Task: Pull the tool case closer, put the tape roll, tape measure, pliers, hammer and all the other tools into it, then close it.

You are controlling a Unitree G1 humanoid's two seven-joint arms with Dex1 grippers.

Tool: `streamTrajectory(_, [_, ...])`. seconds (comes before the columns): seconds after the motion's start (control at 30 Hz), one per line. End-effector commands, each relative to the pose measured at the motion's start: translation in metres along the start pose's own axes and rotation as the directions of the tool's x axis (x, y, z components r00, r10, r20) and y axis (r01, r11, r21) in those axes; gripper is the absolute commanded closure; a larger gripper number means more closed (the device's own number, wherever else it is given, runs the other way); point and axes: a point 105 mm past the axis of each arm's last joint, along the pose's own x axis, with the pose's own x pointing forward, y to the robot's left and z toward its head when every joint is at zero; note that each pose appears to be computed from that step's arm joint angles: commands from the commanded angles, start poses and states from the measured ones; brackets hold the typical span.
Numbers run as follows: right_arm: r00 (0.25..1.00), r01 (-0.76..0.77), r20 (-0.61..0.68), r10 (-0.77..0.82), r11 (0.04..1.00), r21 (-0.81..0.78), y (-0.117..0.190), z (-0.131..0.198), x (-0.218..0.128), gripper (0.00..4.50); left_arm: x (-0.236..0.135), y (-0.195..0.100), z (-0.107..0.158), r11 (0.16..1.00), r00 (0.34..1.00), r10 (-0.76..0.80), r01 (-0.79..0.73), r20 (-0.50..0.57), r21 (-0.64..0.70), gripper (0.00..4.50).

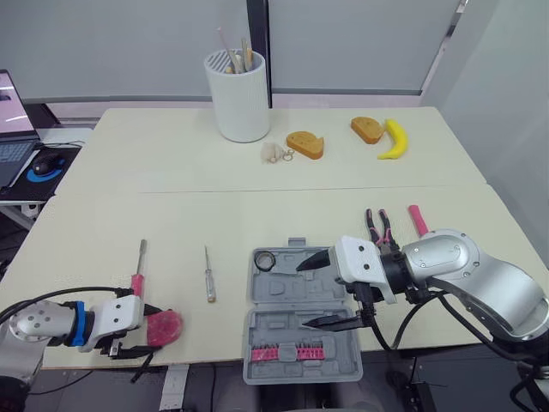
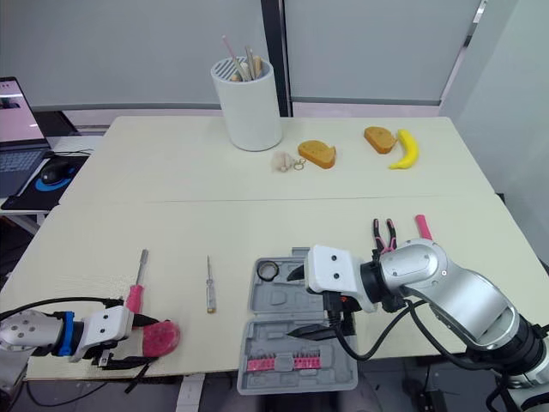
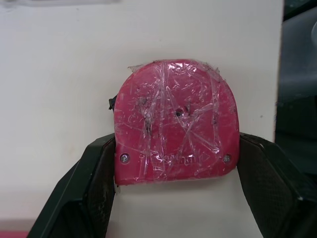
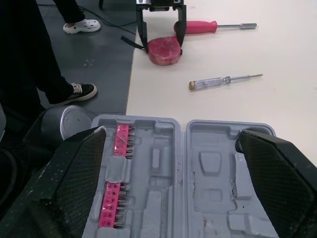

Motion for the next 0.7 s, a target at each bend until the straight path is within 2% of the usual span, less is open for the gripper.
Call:
streamTrajectory(0.03, [0.999,0.046,-0.001,-0.047,0.999,-0.026,0.002,0.002,-0.012,0.00,-0.020,0.016,0.041,0.997,0.996,0.050,-0.055,0.079,0.058,1.36])
streamTrajectory(0.2, [0.995,0.102,-0.029,-0.101,0.994,0.047,0.009,-0.012,-0.023,0.00,-0.019,0.020,0.089,0.993,0.987,0.038,-0.056,0.158,0.107,1.36])
streamTrajectory(0.37, [0.989,0.149,-0.035,-0.146,0.983,0.104,0.016,-0.018,-0.028,0.00,-0.003,0.016,0.120,0.990,0.975,0.012,-0.043,0.222,0.135,1.36])
streamTrajectory(0.57, [0.982,0.187,-0.035,-0.184,0.968,0.168,0.020,-0.023,-0.033,0.00,0.013,0.011,0.132,0.988,0.968,-0.009,-0.030,0.252,0.150,1.36])
streamTrajectory(0.7, [0.978,0.197,0.005,-0.210,0.925,0.323,0.024,-0.026,-0.034,0.00,0.025,0.005,0.140,0.983,0.960,-0.031,-0.022,0.278,0.184,1.36])
